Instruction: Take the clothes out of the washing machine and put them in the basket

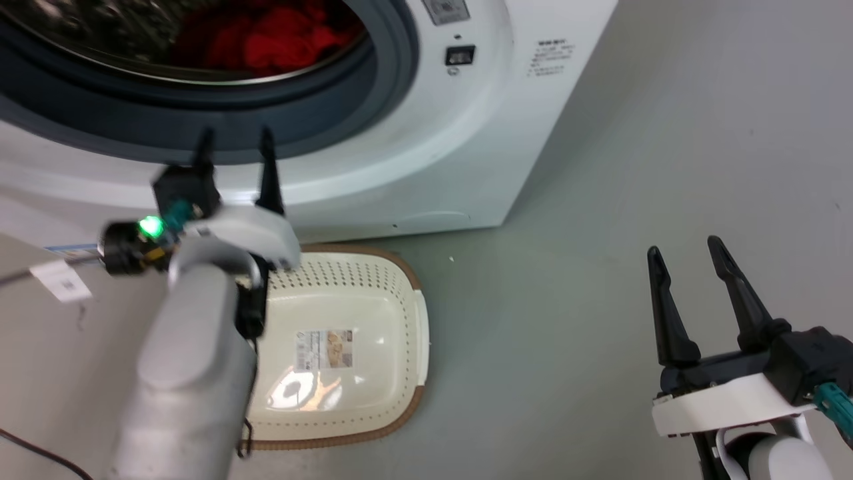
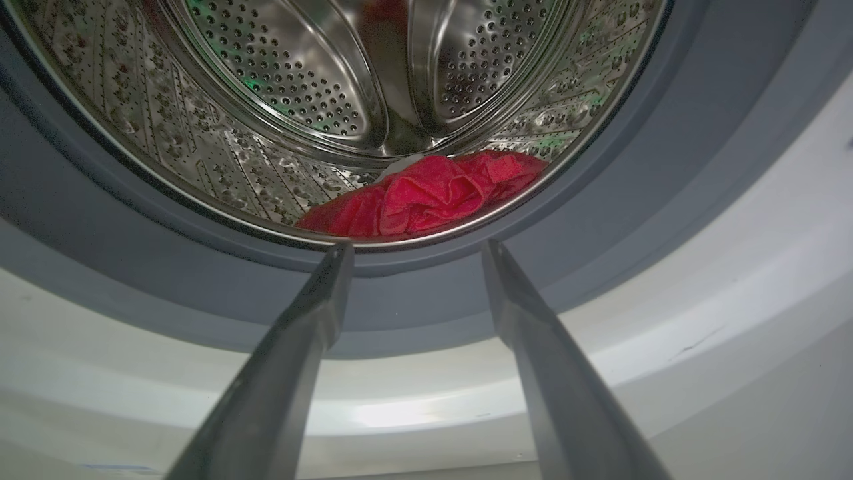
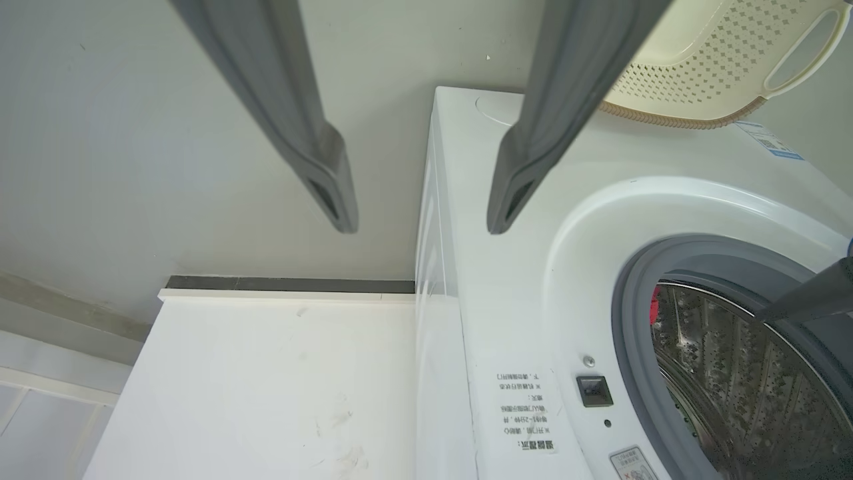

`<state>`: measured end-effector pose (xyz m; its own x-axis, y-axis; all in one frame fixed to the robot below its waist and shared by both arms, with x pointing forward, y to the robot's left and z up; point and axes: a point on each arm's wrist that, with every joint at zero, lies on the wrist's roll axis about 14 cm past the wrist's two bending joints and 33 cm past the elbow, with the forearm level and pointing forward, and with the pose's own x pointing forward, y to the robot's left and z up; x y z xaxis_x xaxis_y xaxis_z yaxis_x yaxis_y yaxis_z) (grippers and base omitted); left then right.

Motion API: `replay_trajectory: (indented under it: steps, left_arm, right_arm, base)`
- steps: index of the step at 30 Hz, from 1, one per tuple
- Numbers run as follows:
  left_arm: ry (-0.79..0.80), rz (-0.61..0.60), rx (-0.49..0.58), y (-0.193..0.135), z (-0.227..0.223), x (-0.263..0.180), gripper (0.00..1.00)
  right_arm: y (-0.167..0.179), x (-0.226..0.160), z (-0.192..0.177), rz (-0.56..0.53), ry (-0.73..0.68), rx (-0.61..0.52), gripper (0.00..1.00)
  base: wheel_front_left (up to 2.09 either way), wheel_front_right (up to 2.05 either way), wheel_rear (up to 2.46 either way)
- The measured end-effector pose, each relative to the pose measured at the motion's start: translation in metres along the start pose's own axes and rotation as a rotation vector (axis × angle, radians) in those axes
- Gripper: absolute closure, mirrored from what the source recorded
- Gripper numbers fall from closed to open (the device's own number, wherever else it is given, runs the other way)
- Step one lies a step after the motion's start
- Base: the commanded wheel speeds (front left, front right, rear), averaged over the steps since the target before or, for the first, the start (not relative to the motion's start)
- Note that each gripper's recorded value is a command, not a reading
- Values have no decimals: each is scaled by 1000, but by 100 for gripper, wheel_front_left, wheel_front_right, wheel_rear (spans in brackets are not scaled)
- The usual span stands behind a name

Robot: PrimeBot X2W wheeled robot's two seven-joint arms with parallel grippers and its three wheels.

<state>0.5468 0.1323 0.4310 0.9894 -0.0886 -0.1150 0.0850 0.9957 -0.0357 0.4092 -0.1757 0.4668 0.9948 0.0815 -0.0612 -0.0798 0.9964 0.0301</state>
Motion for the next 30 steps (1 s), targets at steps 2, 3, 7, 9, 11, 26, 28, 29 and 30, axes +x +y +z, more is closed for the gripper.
replay_trajectory:
  steps: [2, 3, 7, 9, 11, 26, 28, 29, 30]
  left_arm:
    - [4, -4, 11, 3, -1, 19, 0]
    - [4, -8, 16, 4, -1, 28, 0]
    - [26, -29, 30, 0, -6, 62, 0]
    - [33, -37, 37, -2, -5, 80, 0]
    - [48, -41, 43, -1, -5, 98, 0]
    - [359, -108, 96, -13, -52, 210, 0]
    - [429, -118, 101, -17, -65, 214, 0]
    - [465, -114, 89, -16, -71, 216, 0]
    - [508, -111, 74, -17, -79, 217, 0]
  right_arm:
    - [-4, 3, -6, -10, 11, 6, 0]
    - [-5, 4, -9, -14, 18, 7, 0]
    - [-14, 4, -23, -41, 46, 16, 0]
    - [-18, 4, -29, -56, 58, 26, 0]
    - [-22, 2, -35, -69, 74, 32, 0]
    - [-54, -5, -88, -174, 212, 57, 0]
    - [-57, -6, -88, -184, 213, 55, 0]
    - [-58, -7, -89, -188, 217, 58, 0]
    - [-58, -8, -90, -193, 220, 60, 0]
  base:
    - [0, 0, 0]
    - [0, 0, 0]
    - [0, 0, 0]
    - [0, 0, 0]
    - [0, 0, 0]
    - [0, 0, 0]
    - [0, 0, 0]
    - [0, 0, 0]
    - [0, 0, 0]
